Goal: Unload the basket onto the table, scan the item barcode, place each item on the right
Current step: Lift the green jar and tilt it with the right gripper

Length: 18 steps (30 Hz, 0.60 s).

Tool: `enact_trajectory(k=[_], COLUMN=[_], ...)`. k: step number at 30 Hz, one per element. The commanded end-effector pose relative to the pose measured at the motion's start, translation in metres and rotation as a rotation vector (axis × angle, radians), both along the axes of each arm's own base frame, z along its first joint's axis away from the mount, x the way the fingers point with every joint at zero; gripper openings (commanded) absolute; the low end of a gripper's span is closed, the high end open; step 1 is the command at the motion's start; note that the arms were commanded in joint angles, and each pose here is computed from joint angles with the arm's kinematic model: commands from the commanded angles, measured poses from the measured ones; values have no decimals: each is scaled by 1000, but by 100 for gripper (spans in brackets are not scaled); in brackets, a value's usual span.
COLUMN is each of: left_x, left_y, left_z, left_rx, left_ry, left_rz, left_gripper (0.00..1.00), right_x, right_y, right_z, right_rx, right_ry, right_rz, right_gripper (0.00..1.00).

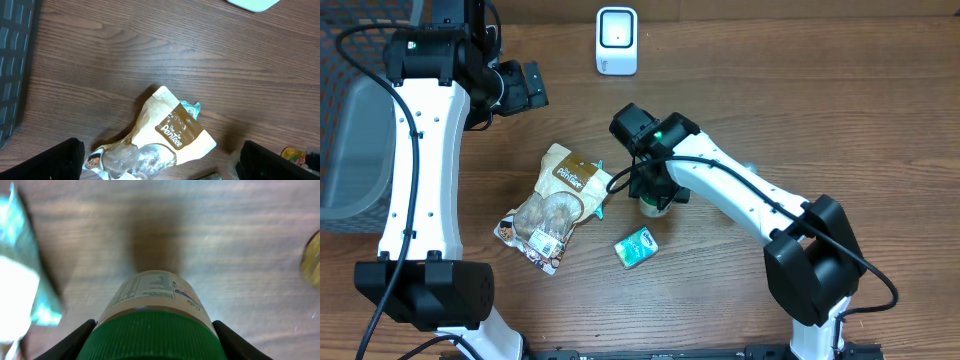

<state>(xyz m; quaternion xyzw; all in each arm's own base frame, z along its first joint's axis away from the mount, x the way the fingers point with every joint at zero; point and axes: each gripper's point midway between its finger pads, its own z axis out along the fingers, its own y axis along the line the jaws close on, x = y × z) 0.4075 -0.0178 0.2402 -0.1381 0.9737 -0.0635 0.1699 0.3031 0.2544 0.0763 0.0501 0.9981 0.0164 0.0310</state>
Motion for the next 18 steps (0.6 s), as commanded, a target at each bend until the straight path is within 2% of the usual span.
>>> enact_trajectory(k=[1,8,18], left_x=[0,0,0], left_y=[-1,-1,-1], left_z=[1,1,1], left_rx=[-8,-8,-8], left_ry=[-2,-2,-2], left_rz=[4,4,4], left_gripper=[100,100,100], right_x=[-22,-74,-118], right_y=[25,44,52], right_z=[27,41,68], right_rx=[173,324,431], right_ry=[94,369,632], right_rz=[22,21,-23], right_gripper=[54,54,60])
